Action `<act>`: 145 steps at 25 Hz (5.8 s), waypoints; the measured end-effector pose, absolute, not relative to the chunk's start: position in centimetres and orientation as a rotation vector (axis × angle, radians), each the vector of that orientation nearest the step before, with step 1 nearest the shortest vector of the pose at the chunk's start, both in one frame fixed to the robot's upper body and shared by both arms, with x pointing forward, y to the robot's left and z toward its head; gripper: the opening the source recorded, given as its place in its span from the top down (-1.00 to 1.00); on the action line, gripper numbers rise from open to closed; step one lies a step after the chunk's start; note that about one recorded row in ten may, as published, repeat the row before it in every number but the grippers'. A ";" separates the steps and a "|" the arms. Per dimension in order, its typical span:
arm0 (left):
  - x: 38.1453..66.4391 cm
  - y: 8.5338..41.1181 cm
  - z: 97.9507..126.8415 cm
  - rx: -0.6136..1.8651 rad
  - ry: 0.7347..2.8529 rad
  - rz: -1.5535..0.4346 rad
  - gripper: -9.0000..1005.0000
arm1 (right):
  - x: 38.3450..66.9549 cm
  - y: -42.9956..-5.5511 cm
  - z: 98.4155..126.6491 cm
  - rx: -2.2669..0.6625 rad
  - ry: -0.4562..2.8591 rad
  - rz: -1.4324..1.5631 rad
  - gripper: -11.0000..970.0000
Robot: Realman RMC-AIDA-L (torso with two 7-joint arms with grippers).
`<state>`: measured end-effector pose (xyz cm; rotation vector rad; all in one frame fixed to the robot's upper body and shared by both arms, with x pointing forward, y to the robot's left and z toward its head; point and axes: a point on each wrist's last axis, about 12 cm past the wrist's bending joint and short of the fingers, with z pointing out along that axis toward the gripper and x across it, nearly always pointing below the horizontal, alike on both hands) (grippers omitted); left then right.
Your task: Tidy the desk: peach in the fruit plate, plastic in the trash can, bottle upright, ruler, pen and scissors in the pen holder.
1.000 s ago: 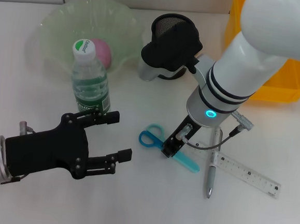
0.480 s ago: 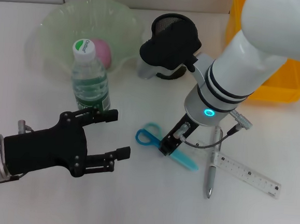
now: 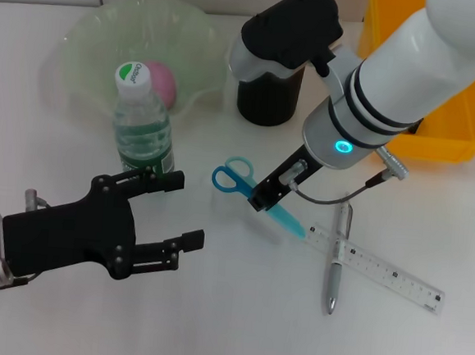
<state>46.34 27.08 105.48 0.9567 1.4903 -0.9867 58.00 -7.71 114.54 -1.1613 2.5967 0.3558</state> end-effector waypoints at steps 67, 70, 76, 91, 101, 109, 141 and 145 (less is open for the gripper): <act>46.1 27.1 105.1 0.936 1.507 -0.989 -0.62 | 60.0 -16.6 113.1 -0.777 1.313 0.484 0.56; 46.0 27.2 105.1 0.936 1.507 -0.984 -0.62 | 59.8 -16.7 112.5 -0.764 1.308 0.478 0.56; 45.9 27.2 105.1 0.935 1.505 -0.989 -0.62 | 59.7 -17.4 111.6 -0.719 1.311 0.499 0.56; 46.1 26.9 105.2 0.925 1.517 -1.019 -0.62 | 61.2 -17.2 109.8 -0.658 1.428 0.520 0.56; 46.2 26.8 105.2 0.923 1.524 -1.028 -0.62 | 61.5 -17.2 108.7 -0.670 1.490 0.515 0.56; 46.2 26.8 105.2 0.926 1.526 -1.028 -0.62 | 61.4 -17.4 108.3 -0.671 1.516 0.505 0.56; 46.2 26.9 105.3 0.930 1.517 -1.027 -0.62 | 59.4 -19.5 111.4 -0.542 1.453 0.683 -0.18; 46.4 26.7 105.4 0.938 1.513 -1.030 -0.62 | 59.2 -20.4 114.8 -0.597 1.520 0.785 -0.43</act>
